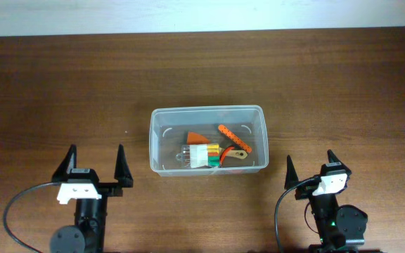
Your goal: Pack container
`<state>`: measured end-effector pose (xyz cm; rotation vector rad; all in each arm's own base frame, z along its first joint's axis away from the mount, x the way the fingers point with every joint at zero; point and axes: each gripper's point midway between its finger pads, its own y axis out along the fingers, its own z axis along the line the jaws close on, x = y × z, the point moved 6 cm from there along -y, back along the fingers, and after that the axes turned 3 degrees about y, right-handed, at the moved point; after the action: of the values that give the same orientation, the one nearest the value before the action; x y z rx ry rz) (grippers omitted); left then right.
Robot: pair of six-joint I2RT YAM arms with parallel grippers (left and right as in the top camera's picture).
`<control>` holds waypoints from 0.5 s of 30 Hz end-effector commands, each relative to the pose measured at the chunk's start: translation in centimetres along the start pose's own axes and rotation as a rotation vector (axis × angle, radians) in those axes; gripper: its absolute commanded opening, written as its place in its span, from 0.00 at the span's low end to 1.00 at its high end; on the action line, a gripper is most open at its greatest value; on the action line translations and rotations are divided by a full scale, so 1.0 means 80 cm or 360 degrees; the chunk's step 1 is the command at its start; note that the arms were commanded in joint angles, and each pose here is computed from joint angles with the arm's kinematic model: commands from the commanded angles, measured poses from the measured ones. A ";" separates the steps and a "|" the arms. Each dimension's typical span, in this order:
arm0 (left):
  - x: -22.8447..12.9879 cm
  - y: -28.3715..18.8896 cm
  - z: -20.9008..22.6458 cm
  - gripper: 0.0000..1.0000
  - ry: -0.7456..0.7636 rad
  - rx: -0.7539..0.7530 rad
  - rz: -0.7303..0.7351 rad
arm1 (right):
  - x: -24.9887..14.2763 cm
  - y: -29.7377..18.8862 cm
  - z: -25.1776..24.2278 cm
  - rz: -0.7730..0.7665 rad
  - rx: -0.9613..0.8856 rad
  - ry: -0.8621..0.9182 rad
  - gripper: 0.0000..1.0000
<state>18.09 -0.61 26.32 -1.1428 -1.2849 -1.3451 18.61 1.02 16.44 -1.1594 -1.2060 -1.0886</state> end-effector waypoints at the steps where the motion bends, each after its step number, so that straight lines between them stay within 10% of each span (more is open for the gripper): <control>1: -0.018 -0.005 -0.001 0.99 -0.0014 -0.0007 -0.0007 | -0.002 0.000 0.002 0.0004 0.0013 0.0006 0.99; 15: -0.061 -0.007 -0.002 0.99 0.0070 -0.0003 -0.0045 | -0.002 0.000 0.002 0.0004 0.0013 0.0006 0.99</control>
<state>18.06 -0.61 22.26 -1.1052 -1.2923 -1.3786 18.61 1.02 16.44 -1.1592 -1.2057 -1.0887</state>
